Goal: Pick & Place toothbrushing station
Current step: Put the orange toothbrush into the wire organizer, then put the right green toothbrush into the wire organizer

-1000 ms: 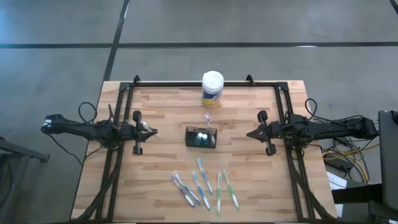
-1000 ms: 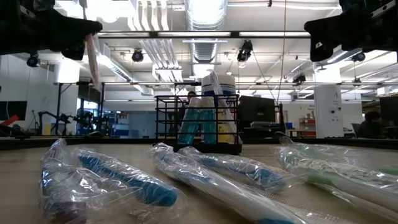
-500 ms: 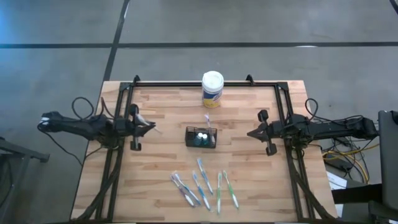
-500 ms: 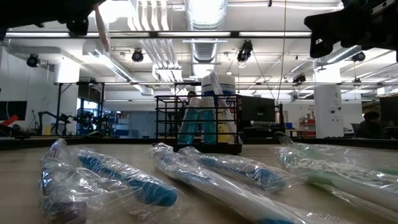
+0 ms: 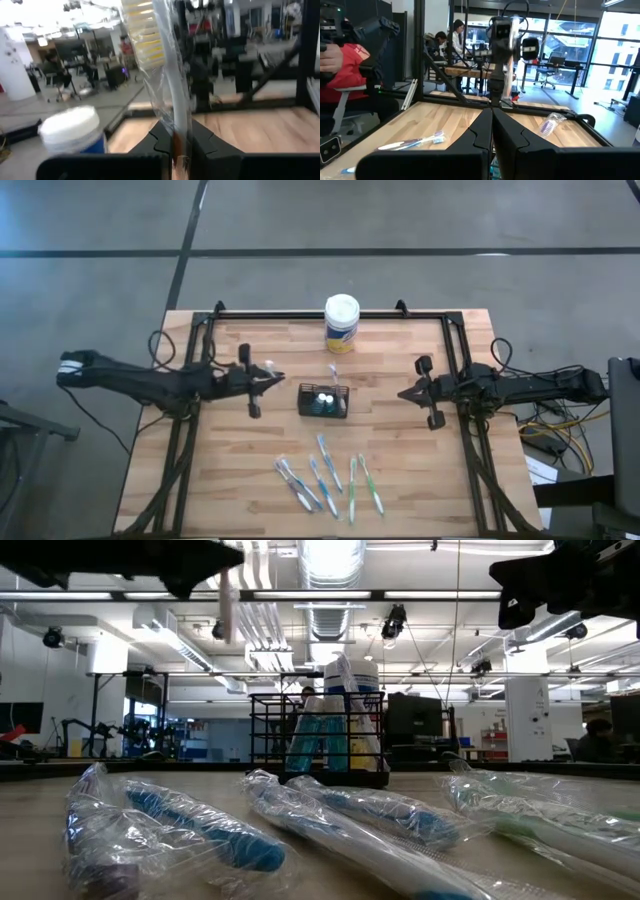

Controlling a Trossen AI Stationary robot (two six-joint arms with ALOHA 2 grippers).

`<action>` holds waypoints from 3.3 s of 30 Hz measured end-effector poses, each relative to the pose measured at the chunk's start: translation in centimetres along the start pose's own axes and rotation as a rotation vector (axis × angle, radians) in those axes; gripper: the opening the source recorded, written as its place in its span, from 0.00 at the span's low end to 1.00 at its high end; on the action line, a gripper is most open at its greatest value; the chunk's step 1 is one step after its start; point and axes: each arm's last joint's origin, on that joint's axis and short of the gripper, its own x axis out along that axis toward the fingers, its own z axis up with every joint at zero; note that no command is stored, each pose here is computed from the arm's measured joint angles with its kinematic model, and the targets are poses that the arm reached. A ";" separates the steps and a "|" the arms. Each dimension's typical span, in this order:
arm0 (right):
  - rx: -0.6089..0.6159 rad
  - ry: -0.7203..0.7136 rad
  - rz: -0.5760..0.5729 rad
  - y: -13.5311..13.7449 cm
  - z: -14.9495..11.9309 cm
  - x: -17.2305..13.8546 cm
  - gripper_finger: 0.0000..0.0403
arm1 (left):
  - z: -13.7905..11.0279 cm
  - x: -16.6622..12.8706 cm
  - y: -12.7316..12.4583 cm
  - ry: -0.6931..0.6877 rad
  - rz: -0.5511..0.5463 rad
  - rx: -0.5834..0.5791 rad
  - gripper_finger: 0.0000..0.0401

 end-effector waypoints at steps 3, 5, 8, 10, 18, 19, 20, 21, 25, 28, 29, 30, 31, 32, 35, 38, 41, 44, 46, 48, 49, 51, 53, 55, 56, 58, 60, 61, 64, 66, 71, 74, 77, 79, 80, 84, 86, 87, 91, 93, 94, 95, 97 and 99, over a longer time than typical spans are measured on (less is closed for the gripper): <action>-0.006 -0.011 -0.012 0.0 0.1 0.0 0.02 | -0.2 1.5 -0.3 0.011 -0.001 0.001 0.06; -0.009 -0.016 -0.013 0.0 0.2 0.0 0.02 | -0.7 2.4 -0.6 0.025 -0.006 0.010 0.06; -0.010 -0.015 -0.013 0.0 0.1 0.0 0.02 | -1.1 3.7 -0.8 -0.014 0.002 0.021 0.06; -0.010 -0.011 -0.014 0.0 0.1 0.0 0.02 | -1.8 4.4 -0.9 -0.035 0.018 0.021 0.06; -0.005 0.016 -0.012 0.0 -0.7 0.0 0.02 | -4.8 7.0 -0.3 0.045 0.064 -0.021 0.06; -0.005 0.018 -0.012 0.0 -0.7 0.0 0.02 | -5.2 7.2 -0.3 0.060 0.065 -0.022 0.06; -0.005 0.019 -0.012 0.0 -0.7 0.0 0.02 | -5.6 7.4 -0.3 0.074 0.065 -0.018 0.06; -0.004 0.019 -0.012 0.0 -0.8 0.0 0.02 | -5.8 7.5 -0.4 0.082 0.065 -0.016 0.06; -0.002 0.012 -0.013 0.0 -0.7 0.0 0.02 | -6.7 7.8 -0.3 0.110 0.076 -0.010 0.06; 0.003 0.011 -0.013 0.0 -0.7 0.0 0.02 | -7.3 7.9 -0.4 0.135 0.075 -0.004 0.06; 0.003 0.010 -0.013 0.0 -0.7 0.0 0.02 | -7.5 8.0 -0.5 0.141 0.074 -0.003 0.06; 0.004 0.009 -0.013 0.0 -0.7 0.0 0.02 | -7.7 8.0 -0.5 0.151 0.074 -0.001 0.06; 0.005 0.009 -0.013 0.0 -0.7 0.0 0.02 | -8.0 8.1 -0.5 0.161 0.072 0.002 0.06; 0.005 0.009 -0.013 0.0 -0.7 0.0 0.02 | -8.3 8.1 -0.5 0.172 0.072 0.003 0.06; 0.004 0.006 -0.013 0.0 -0.6 0.0 0.02 | -9.1 8.3 -0.7 0.205 0.068 0.009 0.06; 0.003 -0.005 -0.014 0.0 -0.5 0.0 0.02 | -9.6 8.4 -0.7 0.224 0.068 0.011 0.06; 0.002 -0.009 -0.014 0.0 -0.5 0.0 0.02 | -9.9 8.4 -0.7 0.234 0.068 0.001 0.08; 0.012 -0.010 -0.014 0.0 -0.5 0.0 0.02 | -10.1 8.3 -0.8 0.254 0.065 0.001 0.10; 0.019 -0.010 -0.014 0.0 -0.5 0.0 0.02 | -10.3 8.3 -0.8 0.280 0.061 0.002 0.10; 0.021 -0.010 -0.014 0.0 -0.5 0.0 0.02 | -10.4 8.2 -0.8 0.291 0.055 -0.005 0.11; 0.021 -0.011 -0.014 0.0 -0.5 0.0 0.02 | -10.5 8.2 -0.8 0.296 0.054 -0.016 0.11; 0.026 -0.011 -0.014 0.0 -0.5 0.0 0.02 | -10.6 8.2 -0.9 0.312 0.052 -0.037 0.12; 0.040 -0.014 -0.014 0.0 -0.4 0.0 0.02 | -10.8 8.1 -0.9 0.327 0.023 -0.048 0.14; 0.046 -0.014 -0.014 0.0 -0.4 0.0 0.02 | -11.0 8.0 -1.0 0.350 -0.007 -0.049 0.18; 0.046 -0.013 -0.014 0.0 -0.5 0.0 0.02 | -11.1 8.0 -1.0 0.363 -0.016 -0.049 0.20; 0.047 -0.013 -0.014 0.0 -0.4 0.0 0.02 | -11.3 7.9 -1.0 0.380 -0.019 -0.054 0.26; 0.047 -0.013 -0.014 0.0 -0.4 0.0 0.02 | -11.3 7.9 -0.9 0.383 -0.015 -0.062 0.33; 0.047 -0.013 -0.014 0.0 -0.5 0.0 0.02 | -11.2 7.9 -0.9 0.382 -0.014 -0.067 0.36; 0.046 -0.013 -0.013 0.0 -0.5 0.0 0.02 | -10.8 7.7 -0.8 0.385 -0.014 -0.094 0.45; 0.044 -0.013 -0.014 0.0 -0.5 0.0 0.02 | -10.2 7.5 -0.7 0.386 -0.013 -0.102 0.50; 0.037 -0.013 -0.014 0.0 -0.4 0.0 0.02 | -8.1 6.5 -0.2 0.365 -0.003 -0.139 0.58; 0.012 -0.029 -0.014 0.0 -0.3 0.0 0.02 | -6.8 5.7 0.1 0.363 -0.002 -0.144 0.61; -0.022 -0.058 -0.017 0.0 0.0 0.0 0.02 | -5.5 4.7 0.5 0.357 -0.004 -0.114 0.61; -0.042 -0.075 -0.018 0.0 0.2 0.0 0.02 | -4.5 4.1 0.8 0.337 -0.005 -0.092 0.61; -0.049 -0.083 -0.018 0.0 0.2 0.0 0.02 | -4.0 3.7 0.9 0.324 -0.005 -0.083 0.61; -0.053 -0.085 -0.019 0.0 0.3 0.0 0.02 | -2.2 2.2 1.4 0.276 -0.005 -0.066 0.62; -0.047 -0.081 -0.018 0.0 0.2 0.0 0.02 | -1.4 1.3 1.7 0.263 -0.003 -0.070 0.61; -0.044 -0.079 -0.018 0.0 0.2 0.0 0.02 | -1.0 0.8 1.8 0.257 -0.002 -0.081 0.61; -0.014 -0.077 -0.015 0.0 0.2 0.0 0.02 | 0.1 -1.4 2.0 0.262 -0.063 -0.167 0.60; -0.010 -0.079 -0.015 0.0 0.2 0.0 0.02 | 0.6 -2.6 2.0 0.262 -0.100 -0.216 0.59; -0.010 -0.079 -0.015 0.0 0.2 0.0 0.02 | 0.8 -3.2 2.0 0.259 -0.112 -0.232 0.57; -0.010 -0.079 -0.014 0.0 0.2 0.0 0.02 | 1.1 -3.7 2.1 0.250 -0.118 -0.238 0.55; -0.010 -0.079 -0.014 0.0 0.2 0.0 0.02 | 1.5 -4.7 2.2 0.231 -0.130 -0.240 0.50; -0.014 -0.079 -0.013 0.0 0.2 0.0 0.02 | 1.9 -5.5 2.3 0.213 -0.135 -0.237 0.42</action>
